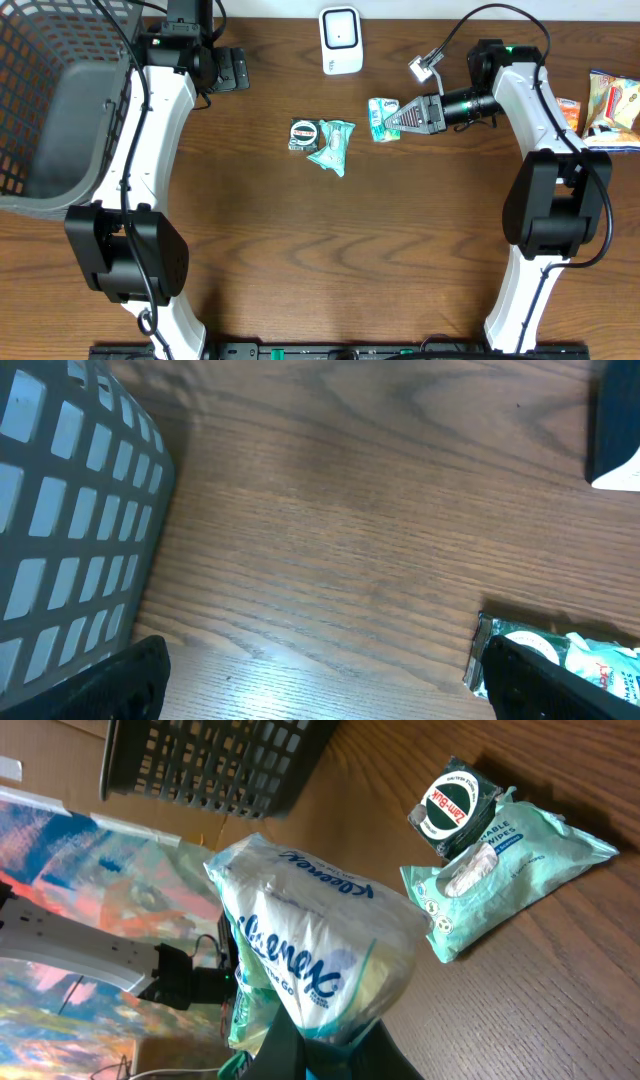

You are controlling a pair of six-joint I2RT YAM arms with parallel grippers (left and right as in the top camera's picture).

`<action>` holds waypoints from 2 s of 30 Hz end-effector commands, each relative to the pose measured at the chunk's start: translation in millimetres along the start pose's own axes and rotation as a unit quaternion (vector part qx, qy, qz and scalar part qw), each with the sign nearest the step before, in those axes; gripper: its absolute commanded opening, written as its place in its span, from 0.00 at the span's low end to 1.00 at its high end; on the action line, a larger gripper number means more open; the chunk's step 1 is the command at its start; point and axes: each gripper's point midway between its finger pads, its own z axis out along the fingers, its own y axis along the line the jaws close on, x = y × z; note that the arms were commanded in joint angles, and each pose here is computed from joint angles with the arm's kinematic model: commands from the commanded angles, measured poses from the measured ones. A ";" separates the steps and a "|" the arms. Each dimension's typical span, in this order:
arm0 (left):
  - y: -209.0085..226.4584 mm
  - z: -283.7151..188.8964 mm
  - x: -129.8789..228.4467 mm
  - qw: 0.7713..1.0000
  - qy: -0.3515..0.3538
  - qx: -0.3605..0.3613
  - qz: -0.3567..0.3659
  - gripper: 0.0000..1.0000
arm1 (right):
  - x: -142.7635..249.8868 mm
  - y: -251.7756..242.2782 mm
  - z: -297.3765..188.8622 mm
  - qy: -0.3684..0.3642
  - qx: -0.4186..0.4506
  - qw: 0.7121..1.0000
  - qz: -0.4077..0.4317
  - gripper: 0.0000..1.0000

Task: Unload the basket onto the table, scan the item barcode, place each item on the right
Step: 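Lift the Kleenex packet up and right with the right gripper, then hold the Kleenex packet in front of the scanner window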

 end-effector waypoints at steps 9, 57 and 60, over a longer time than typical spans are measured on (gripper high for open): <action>1.4 -11.9 -7.1 1.000 -0.015 -0.001 -0.010 0.98 | -2.9 7.1 3.0 -0.003 -0.006 1.000 -0.020 0.01; 1.3 -11.9 -7.1 1.000 -0.015 -0.001 -0.010 0.98 | -156.0 -51.2 -6.2 -0.096 0.559 0.813 -0.135 0.01; 1.3 -11.9 -7.1 1.000 -0.015 -0.001 -0.010 0.98 | -172.5 -43.6 -17.4 -0.124 0.560 0.806 -0.147 0.01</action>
